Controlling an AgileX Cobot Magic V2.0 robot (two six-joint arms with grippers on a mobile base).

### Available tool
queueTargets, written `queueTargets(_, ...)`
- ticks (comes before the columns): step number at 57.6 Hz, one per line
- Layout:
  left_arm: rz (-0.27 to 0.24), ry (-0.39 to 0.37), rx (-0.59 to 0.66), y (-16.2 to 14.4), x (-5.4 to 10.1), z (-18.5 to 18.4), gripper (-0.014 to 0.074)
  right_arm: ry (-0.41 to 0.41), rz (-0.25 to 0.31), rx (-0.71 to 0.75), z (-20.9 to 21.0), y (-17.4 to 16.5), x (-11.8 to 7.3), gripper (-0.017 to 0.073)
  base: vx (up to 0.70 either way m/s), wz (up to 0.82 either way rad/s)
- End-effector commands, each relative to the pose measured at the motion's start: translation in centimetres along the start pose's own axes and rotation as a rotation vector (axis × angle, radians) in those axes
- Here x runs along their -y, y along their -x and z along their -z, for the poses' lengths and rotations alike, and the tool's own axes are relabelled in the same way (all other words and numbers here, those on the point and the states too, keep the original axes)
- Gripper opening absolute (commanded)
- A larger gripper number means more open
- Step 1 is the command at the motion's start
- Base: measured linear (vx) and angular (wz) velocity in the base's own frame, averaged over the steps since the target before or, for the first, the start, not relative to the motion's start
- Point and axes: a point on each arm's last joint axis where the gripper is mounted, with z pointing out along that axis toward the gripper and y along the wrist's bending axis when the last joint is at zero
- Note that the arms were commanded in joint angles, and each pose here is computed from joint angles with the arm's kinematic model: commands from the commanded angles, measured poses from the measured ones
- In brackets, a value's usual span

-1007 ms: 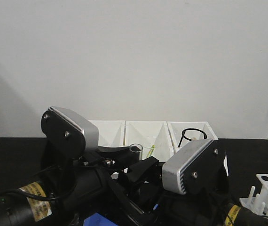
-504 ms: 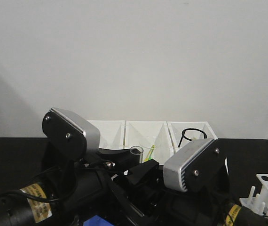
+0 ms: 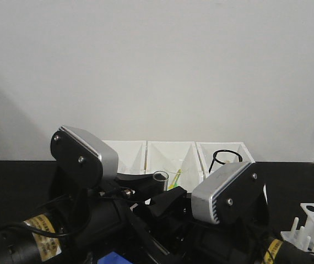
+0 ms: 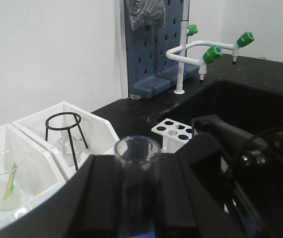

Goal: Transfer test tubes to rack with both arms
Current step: 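Bring the tube between the grippers and close the right gripper on it, then open the left gripper, withdraw it, and carry the tube toward the rack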

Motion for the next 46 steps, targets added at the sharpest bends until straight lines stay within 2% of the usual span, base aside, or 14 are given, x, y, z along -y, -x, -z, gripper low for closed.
queueTargets(1,0.001,-0.007,0.141,2.6,0.3,0.8,0.019,0.028,0.021,0.15,0.5,2.5,-0.3,-0.0009,0.0,0.0)
queueTargets(9,0.002,-0.007,0.141,2.6,0.3,0.8,0.0327,0.028,0.021,0.149,0.5,2.5,-0.3,-0.0009,0.0,0.0)
queueTargets(17,0.003,-0.006,0.143,2.6,0.3,0.8,0.0396,0.028,0.022,0.149,0.5,2.5,-0.3,-0.0009,0.0,0.0)
queueTargets(36,0.005,-0.002,0.26,4.1,0.2,1.6,0.0402,0.028,0.022,0.148,0.5,2.5,-0.3,-0.0008,0.0,0.0)
queueTargets(46,-0.02,-0.004,0.306,6.0,0.4,2.6,0.0402,0.027,0.022,0.146,0.5,2.4,-0.3,-0.0007,0.0,0.0)
